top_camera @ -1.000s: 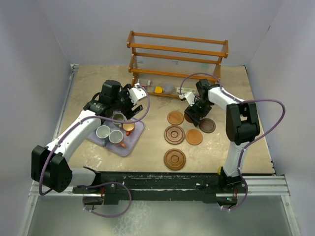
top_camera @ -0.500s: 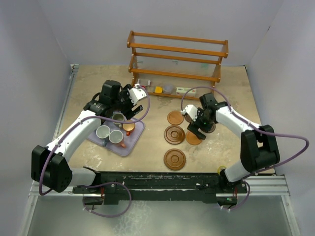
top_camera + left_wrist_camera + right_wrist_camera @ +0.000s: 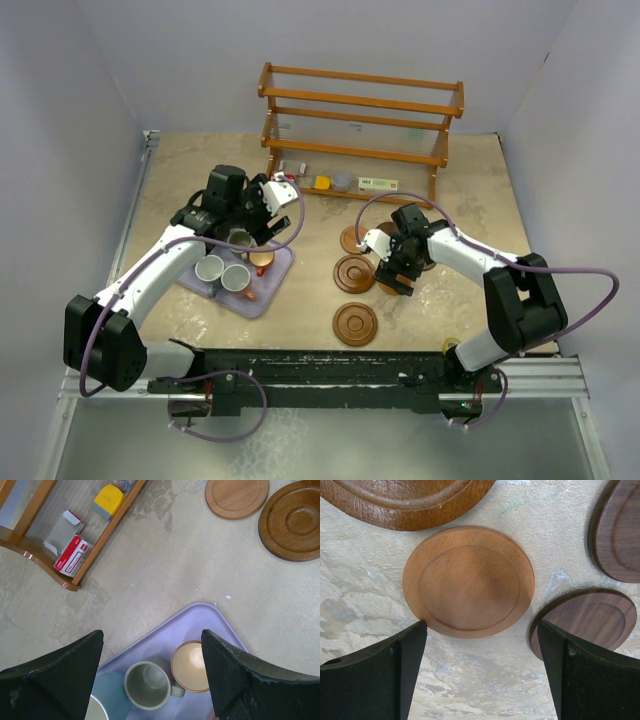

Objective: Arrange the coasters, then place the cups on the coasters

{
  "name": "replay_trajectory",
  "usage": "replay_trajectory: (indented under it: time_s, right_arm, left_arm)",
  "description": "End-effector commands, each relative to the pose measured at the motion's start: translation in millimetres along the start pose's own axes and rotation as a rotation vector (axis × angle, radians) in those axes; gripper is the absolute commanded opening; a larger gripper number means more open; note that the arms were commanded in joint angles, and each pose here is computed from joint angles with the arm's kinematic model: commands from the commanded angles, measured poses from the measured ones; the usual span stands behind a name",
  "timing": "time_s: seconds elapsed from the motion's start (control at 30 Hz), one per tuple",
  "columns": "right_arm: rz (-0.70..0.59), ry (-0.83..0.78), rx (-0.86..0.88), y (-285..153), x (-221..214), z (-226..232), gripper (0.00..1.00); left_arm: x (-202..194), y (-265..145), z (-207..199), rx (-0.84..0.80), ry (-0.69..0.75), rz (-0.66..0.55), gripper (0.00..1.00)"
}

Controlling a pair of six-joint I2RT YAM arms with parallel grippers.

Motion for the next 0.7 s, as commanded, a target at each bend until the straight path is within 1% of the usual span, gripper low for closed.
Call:
replay_trajectory:
  time_s: [0.0,0.17,0.27,0.4,0.53,0.67]
  right_arm:
    - [-0.011,-0.018,-0.032,7,6,-6,0.93]
    - [-0.024,-0.013,-0.052,9,11,-11,0.91]
    - [-0.035,0.011,-0.023,7,15,-9,0.89]
    - [-0.048,0.009,-0.028,0,22,-14,0.87]
    - [-0.050,0.002,-0.036,-6,24,-16,0.86]
    - [-0.057,-0.011,0.001,-14,24,-10,0.86]
  left_arm:
    - [11,-7,9,0.037,0.025,-0.059,0.76]
    - [12,-8,9,0.039,0.025,-0.065,0.76]
    - [12,-8,9,0.037,0.025,-0.063,0.76]
    - [13,-10,9,0.038,0.025,-0.067,0.76]
    - [13,-10,9,0.038,0.026,-0.069,0.76]
    - [13,-12,9,0.043,0.027,-0.071,0.76]
Point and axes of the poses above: each gripper's point midway between its finger pads, its own y axis out along the fingers, its own z axis along the line the jaws close on, x = y × z, the point moved 5 cm from there along -y, back along the fingers, and after that the axes turned 2 degrees about y, right-handed, at the moved point
